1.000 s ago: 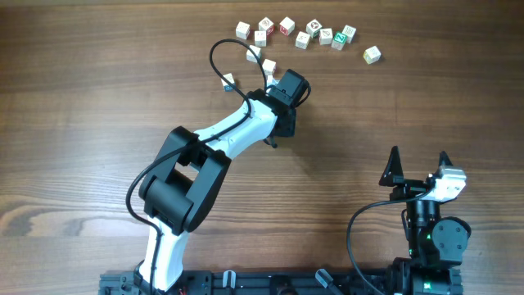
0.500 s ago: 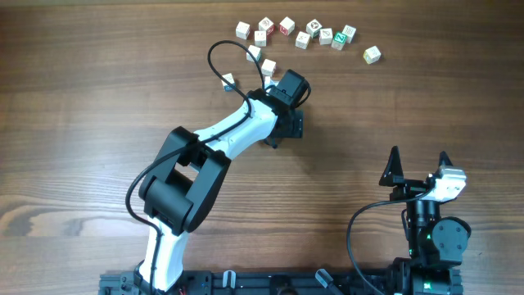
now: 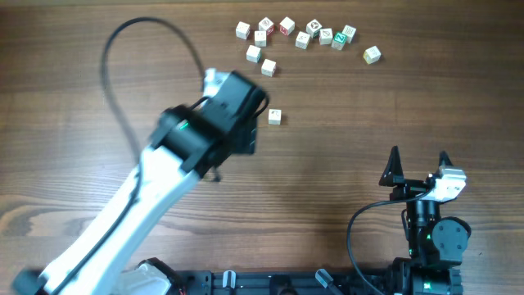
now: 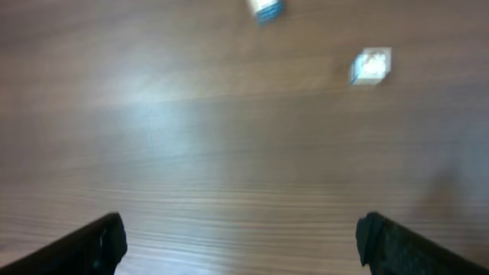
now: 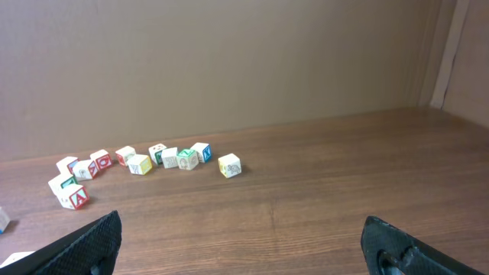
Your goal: Form a tower
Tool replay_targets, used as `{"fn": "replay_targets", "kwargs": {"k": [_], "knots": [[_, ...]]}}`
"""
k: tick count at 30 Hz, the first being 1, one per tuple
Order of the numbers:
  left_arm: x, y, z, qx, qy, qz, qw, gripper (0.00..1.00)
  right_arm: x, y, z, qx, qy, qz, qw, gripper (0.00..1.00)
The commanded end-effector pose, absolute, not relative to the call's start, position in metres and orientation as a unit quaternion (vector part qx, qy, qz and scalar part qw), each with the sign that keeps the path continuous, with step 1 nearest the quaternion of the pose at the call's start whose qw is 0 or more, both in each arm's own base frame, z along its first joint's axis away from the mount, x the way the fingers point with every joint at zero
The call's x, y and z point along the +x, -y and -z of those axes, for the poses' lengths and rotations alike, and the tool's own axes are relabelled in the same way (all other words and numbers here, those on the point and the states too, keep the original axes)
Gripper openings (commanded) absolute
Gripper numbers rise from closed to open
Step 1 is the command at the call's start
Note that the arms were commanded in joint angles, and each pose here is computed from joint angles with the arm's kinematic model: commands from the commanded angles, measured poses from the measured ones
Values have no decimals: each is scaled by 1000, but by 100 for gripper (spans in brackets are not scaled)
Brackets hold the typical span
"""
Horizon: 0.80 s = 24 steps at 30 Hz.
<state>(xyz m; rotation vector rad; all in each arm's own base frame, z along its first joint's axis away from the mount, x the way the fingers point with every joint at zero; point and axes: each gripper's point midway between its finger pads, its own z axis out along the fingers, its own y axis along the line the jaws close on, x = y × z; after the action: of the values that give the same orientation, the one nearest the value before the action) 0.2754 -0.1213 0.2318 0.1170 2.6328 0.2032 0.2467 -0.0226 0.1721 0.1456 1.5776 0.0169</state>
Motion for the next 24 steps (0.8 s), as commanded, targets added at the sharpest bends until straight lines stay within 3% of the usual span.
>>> {"fn": "replay_targets", "kwargs": {"k": [1, 3, 10, 18, 24], "knots": [[228, 79, -253, 22, -967, -102, 232, 100, 246, 24, -174, 62, -706, 0, 705, 100], [191, 44, -271, -38, -963, -109, 243, 100, 246, 24, -174, 62, -706, 0, 705, 100], [144, -13, -312, -108, -921, -67, 369, 100, 246, 24, -174, 62, -706, 0, 705, 100], [128, -24, -269, -96, -930, -90, 342, 100, 246, 24, -174, 62, -706, 0, 705, 100], [128, -24, -270, -96, -930, -89, 343, 100, 246, 24, -174, 62, -706, 0, 705, 100]]}}
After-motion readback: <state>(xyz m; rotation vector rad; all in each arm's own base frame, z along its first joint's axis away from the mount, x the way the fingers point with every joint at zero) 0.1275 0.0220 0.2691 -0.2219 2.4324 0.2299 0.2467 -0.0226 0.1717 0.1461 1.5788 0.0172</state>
